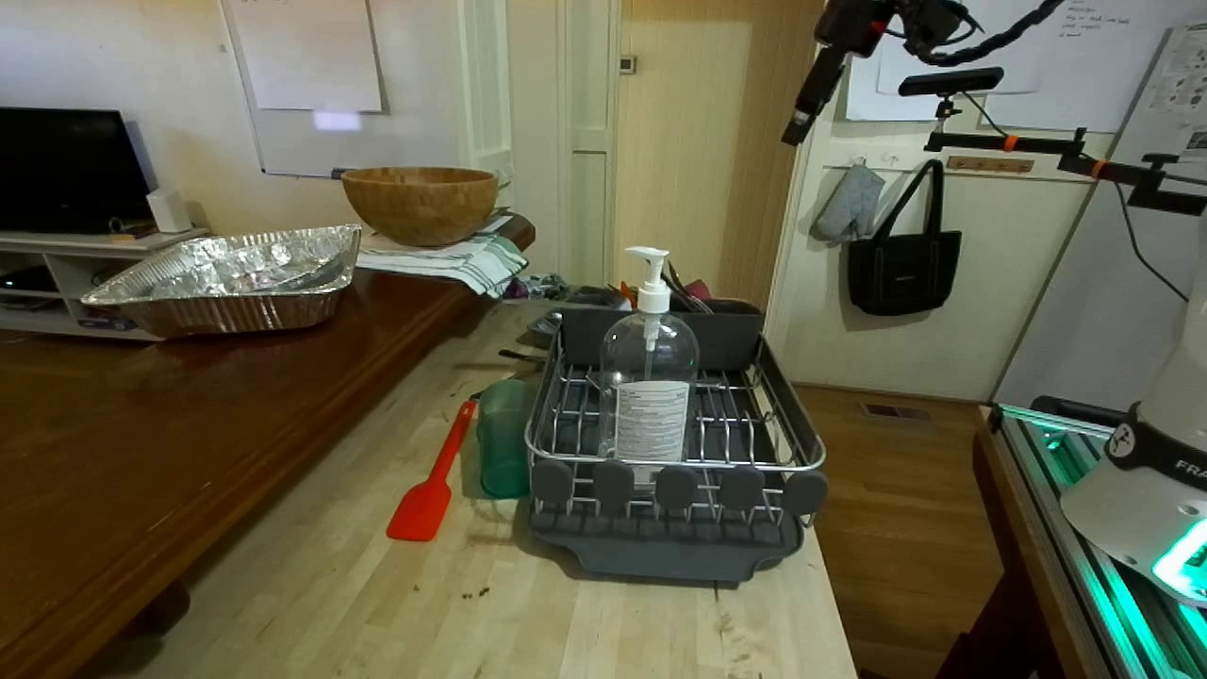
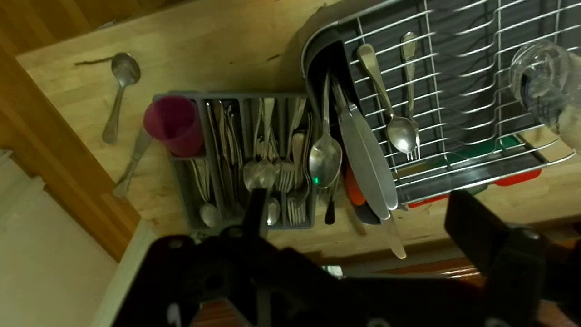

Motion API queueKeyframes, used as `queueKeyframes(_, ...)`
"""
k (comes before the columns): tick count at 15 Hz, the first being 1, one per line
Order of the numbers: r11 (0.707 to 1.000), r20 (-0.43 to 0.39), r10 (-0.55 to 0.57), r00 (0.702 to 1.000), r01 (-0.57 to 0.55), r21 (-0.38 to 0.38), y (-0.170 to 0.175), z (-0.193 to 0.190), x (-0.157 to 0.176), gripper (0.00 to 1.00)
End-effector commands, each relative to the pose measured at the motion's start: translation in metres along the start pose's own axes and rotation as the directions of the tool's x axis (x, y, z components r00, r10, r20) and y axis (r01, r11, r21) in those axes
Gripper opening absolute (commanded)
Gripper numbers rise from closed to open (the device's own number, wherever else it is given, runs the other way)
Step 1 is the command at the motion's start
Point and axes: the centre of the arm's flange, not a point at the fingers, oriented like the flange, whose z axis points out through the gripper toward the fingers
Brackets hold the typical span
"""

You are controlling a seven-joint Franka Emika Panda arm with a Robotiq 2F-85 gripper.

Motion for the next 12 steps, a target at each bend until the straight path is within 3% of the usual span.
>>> queueKeyframes(1, 0.990, 0.130, -0.140, 0.982, 0.143, -0.015, -0.008, 0.035, 0.081, 1.00)
queueKeyframes(5, 0.975, 0.256, -0.221, 0.941, 0.221, 0.026, -0.030, 0.095, 0.126, 1.00)
queueKeyframes(7, 0.959, 0.293, -0.284, 0.913, 0.266, 0.101, -0.037, 0.114, 0.135, 1.00)
queueKeyframes(8, 0.972, 0.245, -0.236, 0.940, 0.232, 0.046, -0.043, 0.104, 0.106, 1.00)
queueKeyframes(12, 0.961, 0.274, -0.278, 0.921, 0.266, 0.083, -0.045, 0.123, 0.123, 1.00)
